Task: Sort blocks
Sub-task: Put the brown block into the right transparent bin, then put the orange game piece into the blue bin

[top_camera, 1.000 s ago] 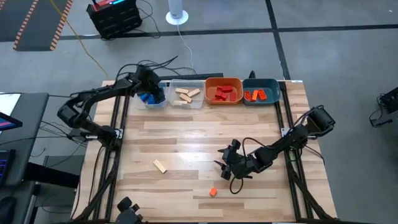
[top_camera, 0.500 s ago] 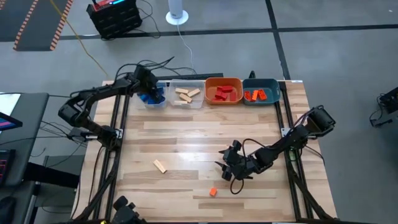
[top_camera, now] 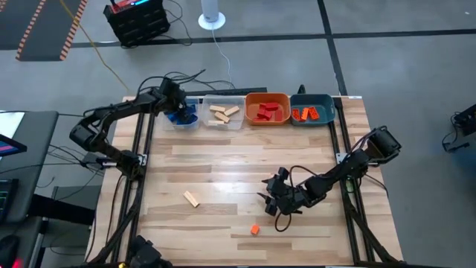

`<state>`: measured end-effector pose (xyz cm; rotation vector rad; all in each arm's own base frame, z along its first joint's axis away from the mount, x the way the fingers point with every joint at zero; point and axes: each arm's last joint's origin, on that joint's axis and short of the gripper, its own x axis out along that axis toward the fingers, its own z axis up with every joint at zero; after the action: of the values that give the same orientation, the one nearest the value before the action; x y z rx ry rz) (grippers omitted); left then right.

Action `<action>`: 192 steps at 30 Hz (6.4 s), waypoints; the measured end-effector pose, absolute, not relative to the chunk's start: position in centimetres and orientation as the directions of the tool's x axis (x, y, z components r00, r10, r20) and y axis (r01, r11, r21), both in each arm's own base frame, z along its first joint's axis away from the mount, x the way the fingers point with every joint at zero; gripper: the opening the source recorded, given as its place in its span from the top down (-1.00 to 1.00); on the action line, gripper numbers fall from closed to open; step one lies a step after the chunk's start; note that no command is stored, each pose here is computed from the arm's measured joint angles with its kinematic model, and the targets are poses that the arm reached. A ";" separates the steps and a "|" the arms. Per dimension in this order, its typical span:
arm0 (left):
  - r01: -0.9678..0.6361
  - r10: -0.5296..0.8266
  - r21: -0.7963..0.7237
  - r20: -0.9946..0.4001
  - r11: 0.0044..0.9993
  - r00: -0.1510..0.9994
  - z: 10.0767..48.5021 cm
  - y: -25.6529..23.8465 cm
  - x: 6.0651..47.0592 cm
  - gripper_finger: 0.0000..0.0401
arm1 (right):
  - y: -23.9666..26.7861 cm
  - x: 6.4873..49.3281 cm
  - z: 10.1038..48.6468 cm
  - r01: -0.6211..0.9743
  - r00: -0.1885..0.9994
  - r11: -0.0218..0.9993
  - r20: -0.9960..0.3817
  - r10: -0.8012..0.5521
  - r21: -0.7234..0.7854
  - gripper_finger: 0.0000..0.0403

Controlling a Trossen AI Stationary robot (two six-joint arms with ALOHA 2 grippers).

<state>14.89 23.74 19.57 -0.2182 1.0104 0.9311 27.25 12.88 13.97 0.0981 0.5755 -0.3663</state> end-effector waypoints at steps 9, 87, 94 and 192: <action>-0.627 0.564 0.266 -0.752 0.732 0.340 23.7 23.3 17.7 -0.47 | 12.9 27.2 13.9 0.360 0.774 0.933 -0.556 -0.304 -0.009 -0.35; 0.081 0.035 0.083 -0.878 0.993 0.478 15.0 -10.6 21.6 0.72 | 13.0 26.6 13.5 0.365 0.738 0.929 -0.591 -0.325 -0.055 -0.35; -0.074 0.093 0.063 -0.850 0.995 0.519 15.5 -7.5 23.2 0.72 | 13.0 26.6 13.5 0.365 0.739 0.929 -0.591 -0.325 -0.055 -0.35; 0.448 -0.314 0.095 -0.586 0.889 0.747 13.1 -18.1 42.3 -0.71 | 13.2 18.9 14.8 0.523 0.565 0.839 -0.676 -0.474 -0.151 -0.35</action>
<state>42.29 -18.06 13.08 0.2365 0.5952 -0.4211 18.86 13.24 14.77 0.0687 0.7736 -0.5868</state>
